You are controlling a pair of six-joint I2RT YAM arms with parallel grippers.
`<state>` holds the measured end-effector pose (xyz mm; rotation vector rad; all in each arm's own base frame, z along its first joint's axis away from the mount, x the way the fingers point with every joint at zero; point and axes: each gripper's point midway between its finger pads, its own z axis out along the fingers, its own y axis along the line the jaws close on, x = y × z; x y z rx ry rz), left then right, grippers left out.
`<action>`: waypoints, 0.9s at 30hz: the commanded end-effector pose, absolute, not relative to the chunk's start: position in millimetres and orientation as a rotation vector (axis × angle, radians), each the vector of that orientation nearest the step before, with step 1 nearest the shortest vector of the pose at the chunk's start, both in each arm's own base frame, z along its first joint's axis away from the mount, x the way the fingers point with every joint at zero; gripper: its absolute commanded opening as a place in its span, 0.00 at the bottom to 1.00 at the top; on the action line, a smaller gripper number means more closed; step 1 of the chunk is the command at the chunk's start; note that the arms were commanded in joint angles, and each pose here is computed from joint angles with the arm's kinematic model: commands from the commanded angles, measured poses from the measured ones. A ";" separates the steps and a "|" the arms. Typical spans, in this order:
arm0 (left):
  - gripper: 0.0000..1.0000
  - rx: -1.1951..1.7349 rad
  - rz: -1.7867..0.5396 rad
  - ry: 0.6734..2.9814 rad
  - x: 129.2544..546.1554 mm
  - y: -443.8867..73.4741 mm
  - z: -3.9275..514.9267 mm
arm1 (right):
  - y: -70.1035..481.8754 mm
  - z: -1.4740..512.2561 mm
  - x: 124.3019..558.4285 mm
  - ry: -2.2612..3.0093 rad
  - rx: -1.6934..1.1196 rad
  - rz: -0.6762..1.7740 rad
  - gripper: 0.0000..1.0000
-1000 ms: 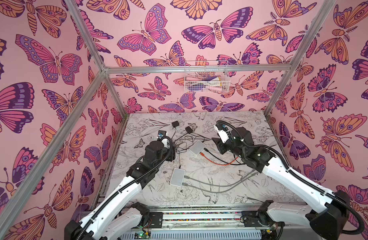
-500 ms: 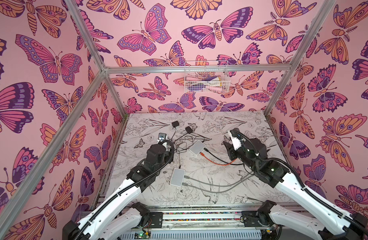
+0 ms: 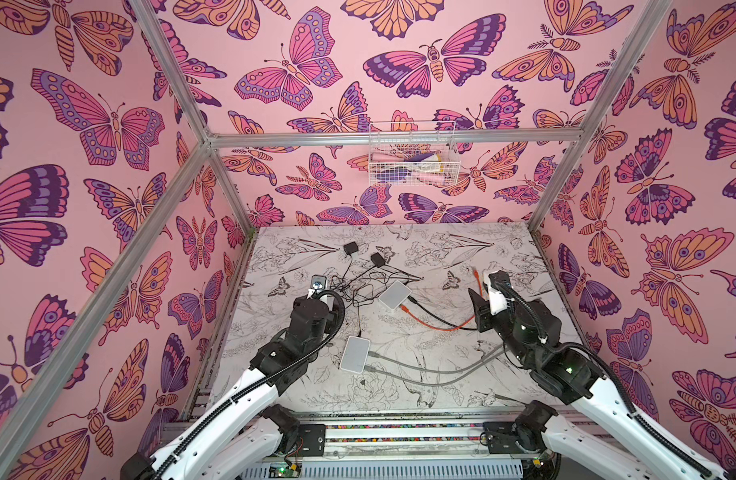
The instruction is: Insert the plug into the switch port
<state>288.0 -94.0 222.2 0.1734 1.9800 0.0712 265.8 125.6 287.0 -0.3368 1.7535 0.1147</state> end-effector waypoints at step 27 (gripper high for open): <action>0.69 0.101 0.304 2.020 274.7 -54.9 161.6 | 50.7 203.4 237.6 1.749 -0.146 -0.140 0.37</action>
